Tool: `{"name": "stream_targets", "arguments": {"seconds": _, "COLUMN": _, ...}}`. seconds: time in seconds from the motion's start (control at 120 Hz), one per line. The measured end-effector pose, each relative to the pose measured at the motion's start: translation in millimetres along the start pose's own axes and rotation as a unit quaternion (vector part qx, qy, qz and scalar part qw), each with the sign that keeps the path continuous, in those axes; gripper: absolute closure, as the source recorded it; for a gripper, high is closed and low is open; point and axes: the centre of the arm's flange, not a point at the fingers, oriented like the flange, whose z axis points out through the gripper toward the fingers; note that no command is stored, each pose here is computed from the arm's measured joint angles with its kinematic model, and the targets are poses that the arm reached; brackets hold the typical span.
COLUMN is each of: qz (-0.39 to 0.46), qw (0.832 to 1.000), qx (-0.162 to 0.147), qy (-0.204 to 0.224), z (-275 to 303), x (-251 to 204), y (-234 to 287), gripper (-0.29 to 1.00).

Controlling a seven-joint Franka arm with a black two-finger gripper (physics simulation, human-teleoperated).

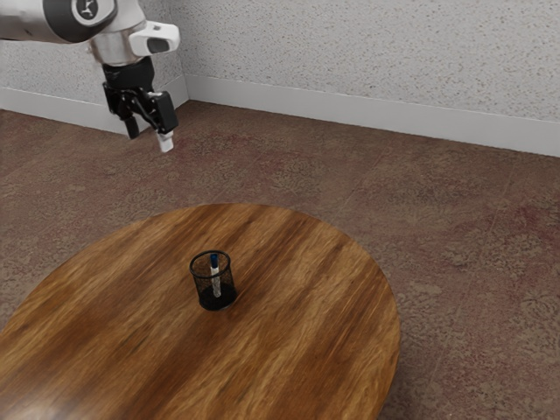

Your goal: Take the marker out of the pen holder and place it to the left of the pen holder.

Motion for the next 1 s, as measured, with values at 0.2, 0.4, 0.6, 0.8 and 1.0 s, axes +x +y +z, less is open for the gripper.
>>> {"name": "stream_targets", "arguments": {"seconds": 0.2, "qz": 0.019, "qw": 1.000, "qx": 0.001, "qy": -0.009, "z": 14, "x": 8, "y": 10, "gripper": 0.00}}
{"name": "stream_targets", "arguments": {"seconds": 0.4, "qz": 0.056, "qw": 0.997, "qx": 0.029, "qy": -0.041, "z": 115, "x": 1, "y": 23, "gripper": 0.00}}
{"name": "stream_targets", "arguments": {"seconds": 0.6, "qz": 0.146, "qw": 0.987, "qx": 0.064, "qy": -0.009, "z": 185, "x": 19, "y": 60, "gripper": 0.00}}
{"name": "stream_targets", "arguments": {"seconds": 0.8, "qz": 0.225, "qw": 0.971, "qx": 0.079, "qy": -0.018, "z": 220, "x": 39, "y": 106, "gripper": 0.00}}
{"name": "stream_targets", "arguments": {"seconds": 1.0, "qz": 0.242, "qw": 0.965, "qx": 0.093, "qy": -0.028, "z": 235, "x": 42, "y": 94, "gripper": 0.00}}
